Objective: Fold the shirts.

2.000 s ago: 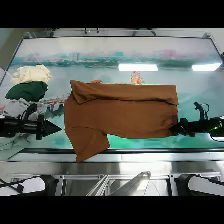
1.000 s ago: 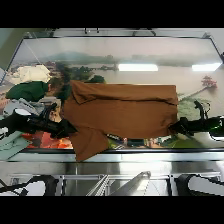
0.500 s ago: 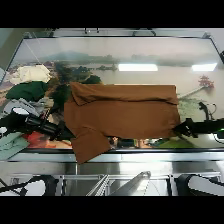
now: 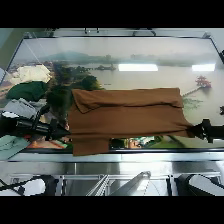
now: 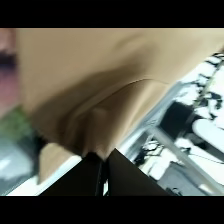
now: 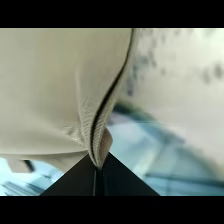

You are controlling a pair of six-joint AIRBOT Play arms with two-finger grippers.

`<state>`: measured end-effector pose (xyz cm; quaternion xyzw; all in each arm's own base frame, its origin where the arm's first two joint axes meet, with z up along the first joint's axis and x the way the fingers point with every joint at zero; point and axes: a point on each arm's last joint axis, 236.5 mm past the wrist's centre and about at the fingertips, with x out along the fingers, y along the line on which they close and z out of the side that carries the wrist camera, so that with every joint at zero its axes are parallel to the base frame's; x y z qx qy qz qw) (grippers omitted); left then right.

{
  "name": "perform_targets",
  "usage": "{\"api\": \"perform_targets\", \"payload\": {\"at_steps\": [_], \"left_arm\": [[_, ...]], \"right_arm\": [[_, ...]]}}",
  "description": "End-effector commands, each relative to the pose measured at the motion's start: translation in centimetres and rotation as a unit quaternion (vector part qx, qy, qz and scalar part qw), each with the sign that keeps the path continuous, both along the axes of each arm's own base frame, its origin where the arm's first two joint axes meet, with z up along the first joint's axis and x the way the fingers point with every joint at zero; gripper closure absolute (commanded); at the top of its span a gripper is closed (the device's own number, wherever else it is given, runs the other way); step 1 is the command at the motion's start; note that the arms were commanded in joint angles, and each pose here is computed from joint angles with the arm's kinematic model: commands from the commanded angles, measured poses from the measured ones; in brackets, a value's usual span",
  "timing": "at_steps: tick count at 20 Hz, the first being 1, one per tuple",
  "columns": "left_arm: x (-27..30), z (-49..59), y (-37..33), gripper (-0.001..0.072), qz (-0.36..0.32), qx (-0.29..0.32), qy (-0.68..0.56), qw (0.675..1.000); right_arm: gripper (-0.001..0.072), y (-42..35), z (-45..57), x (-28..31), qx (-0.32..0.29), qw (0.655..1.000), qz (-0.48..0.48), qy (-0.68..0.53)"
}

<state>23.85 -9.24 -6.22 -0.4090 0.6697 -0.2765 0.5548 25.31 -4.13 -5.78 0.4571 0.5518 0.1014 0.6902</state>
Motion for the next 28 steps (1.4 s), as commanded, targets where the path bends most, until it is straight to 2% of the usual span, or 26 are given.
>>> {"api": "perform_targets", "payload": {"at_steps": [1,3,4,7,14,17,21,22,23,24,25,26,27,28], "left_arm": [[3.2,4.4,-1.3,0.0677,0.036,-0.086,-0.058,0.994],[5.7,7.1,-1.1,0.0677,0.046,-0.108,-0.099,0.988],[7.0,8.0,-0.7,0.0677,0.050,-0.104,-0.123,0.986],[11.5,9.1,0.1,0.0676,0.053,-0.061,-0.175,0.981],[21.4,7.0,-1.9,0.0678,0.012,-0.049,-0.189,0.981],[24.0,4.7,-1.5,0.0679,0.018,-0.047,-0.168,0.984],[24.5,2.2,-1.9,0.0674,0.000,-0.071,-0.121,0.990],[24.5,2.0,-1.9,0.0529,-0.004,-0.077,-0.111,0.991],[24.7,2.1,-1.9,0.0320,-0.005,-0.080,-0.100,0.992],[25.4,2.8,-1.7,0.0049,-0.004,-0.082,-0.109,0.991],[26.1,3.6,-1.2,-0.0012,-0.001,-0.080,-0.119,0.990],[26.6,4.7,-0.8,-0.0010,-0.004,-0.077,-0.135,0.988],[26.7,6.0,-0.4,-0.0008,-0.011,-0.077,-0.144,0.986],[26.6,7.3,-0.1,0.0051,-0.021,-0.078,-0.148,0.986]], "right_arm": [[0.0690,0.7,4.5,3.9,0.061,0.992,-0.039,-0.106],[0.0690,0.1,8.0,7.0,0.086,0.976,-0.072,-0.185],[0.0690,-0.1,8.8,7.9,0.080,0.973,-0.075,-0.204],[0.0690,0.2,7.5,10.5,0.017,0.976,-0.057,-0.209],[0.0690,0.5,2.9,19.6,-0.120,0.967,-0.037,-0.222],[0.0690,1.1,1.0,21.6,-0.124,0.967,-0.014,-0.220],[0.0690,1.5,-2.5,21.3,-0.122,0.974,0.012,-0.190],[0.0690,1.4,-3.2,20.6,-0.137,0.973,0.031,-0.183],[0.0682,1.4,-3.4,20.1,-0.148,0.971,0.051,-0.181],[0.0583,1.1,-3.2,19.7,-0.159,0.968,0.069,-0.180],[0.0406,0.6,-2.5,19.4,-0.168,0.966,0.086,-0.178],[0.0346,-0.3,-1.7,19.2,-0.183,0.964,0.094,-0.169],[0.0329,-1.9,-0.8,19.1,-0.204,0.962,0.092,-0.155],[0.0319,-3.8,-0.1,19.1,-0.227,0.960,0.083,-0.141]]}}
